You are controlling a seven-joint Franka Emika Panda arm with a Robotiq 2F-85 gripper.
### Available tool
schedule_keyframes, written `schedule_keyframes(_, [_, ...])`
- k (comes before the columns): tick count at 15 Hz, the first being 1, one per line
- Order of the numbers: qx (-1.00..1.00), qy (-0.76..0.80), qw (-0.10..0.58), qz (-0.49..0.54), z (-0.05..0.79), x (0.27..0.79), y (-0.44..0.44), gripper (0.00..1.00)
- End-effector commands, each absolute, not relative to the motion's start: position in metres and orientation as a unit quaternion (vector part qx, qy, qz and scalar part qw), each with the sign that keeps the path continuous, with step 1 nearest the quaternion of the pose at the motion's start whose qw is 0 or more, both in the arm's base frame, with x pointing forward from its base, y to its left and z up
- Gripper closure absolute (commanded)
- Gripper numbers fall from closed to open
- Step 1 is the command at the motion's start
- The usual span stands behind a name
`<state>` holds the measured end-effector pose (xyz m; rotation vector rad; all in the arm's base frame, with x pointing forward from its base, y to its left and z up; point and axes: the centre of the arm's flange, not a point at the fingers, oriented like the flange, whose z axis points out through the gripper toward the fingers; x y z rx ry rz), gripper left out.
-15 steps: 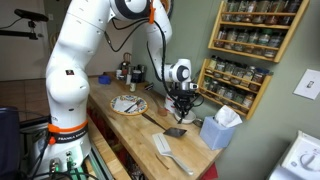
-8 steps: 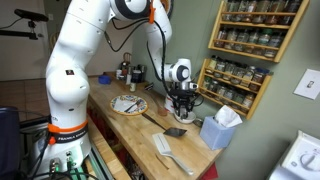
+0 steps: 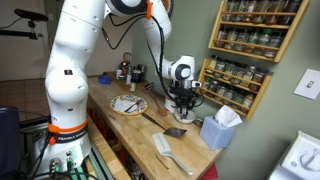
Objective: Move the dinner spoon from the paper towel to the white bowl
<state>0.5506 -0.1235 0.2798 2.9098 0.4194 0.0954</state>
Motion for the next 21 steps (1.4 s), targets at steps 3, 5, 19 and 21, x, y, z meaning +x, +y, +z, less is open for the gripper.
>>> schedule_keyframes(3, [0.989,0.130,0.035,0.056,0.323,0.500,-0.131,0.17])
schedule_keyframes(5, [0.988,0.142,0.010,0.057,0.337,0.482,-0.127,0.01])
schedule_keyframes(19, [0.971,0.236,-0.042,0.019,0.427,0.383,-0.066,0.00])
schedule_keyframes(21, [0.977,0.207,-0.048,0.010,0.429,0.403,-0.071,0.00])
